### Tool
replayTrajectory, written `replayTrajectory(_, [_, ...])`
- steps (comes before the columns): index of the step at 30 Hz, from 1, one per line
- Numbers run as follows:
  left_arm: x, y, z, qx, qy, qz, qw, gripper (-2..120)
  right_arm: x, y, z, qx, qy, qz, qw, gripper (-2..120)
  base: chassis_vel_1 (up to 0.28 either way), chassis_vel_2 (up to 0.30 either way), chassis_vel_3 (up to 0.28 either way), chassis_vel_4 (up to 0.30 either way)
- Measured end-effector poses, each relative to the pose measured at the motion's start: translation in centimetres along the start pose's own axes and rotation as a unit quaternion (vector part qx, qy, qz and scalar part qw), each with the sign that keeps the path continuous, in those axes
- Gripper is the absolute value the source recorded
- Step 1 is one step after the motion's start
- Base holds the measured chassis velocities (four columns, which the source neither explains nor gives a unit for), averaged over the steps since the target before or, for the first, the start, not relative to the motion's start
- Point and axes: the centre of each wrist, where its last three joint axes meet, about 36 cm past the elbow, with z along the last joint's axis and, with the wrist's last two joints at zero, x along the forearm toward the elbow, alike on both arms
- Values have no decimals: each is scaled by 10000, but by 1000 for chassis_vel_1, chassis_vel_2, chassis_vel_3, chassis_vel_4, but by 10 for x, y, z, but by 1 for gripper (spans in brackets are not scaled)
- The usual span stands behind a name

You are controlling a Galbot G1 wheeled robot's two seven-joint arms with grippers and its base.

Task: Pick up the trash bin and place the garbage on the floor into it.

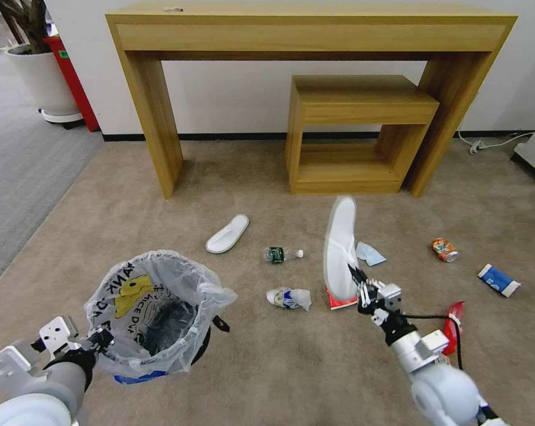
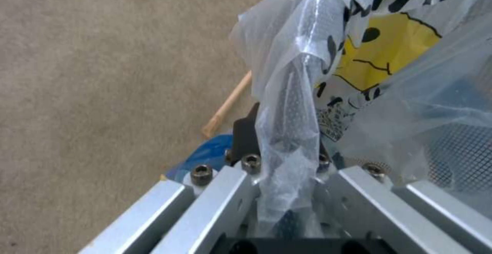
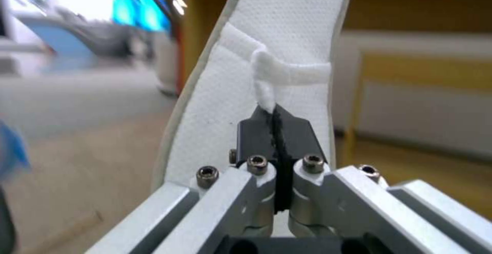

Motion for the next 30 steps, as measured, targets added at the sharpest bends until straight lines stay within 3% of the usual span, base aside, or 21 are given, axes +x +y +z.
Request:
replayTrajectory(5, [-2,-4,9,-146,191,110,9997,0,-17,-6,-7,-198,-710,-684,9949,0,0,0,0,0])
replayTrajectory(7, [-3,-10,17,-296,352,233,9987,0,-29,-2,-10,-483,-1149,-1220,9847,0,0,0,0,0])
replayTrajectory(14, [-7,-20,32,-512,709,666,9939,0,-61,14,-11,-822,-1741,-2003,9606,0,0,0,0,0])
replayTrajectory(23, [-16,-35,58,-814,1212,1057,9836,0,-113,34,-7,-1036,-1862,-2881,9336,0,0,0,0,0])
replayTrajectory(30, [-22,-43,62,-819,1328,1259,9797,0,-136,52,5,-1035,-1854,-3342,9182,0,0,0,0,0])
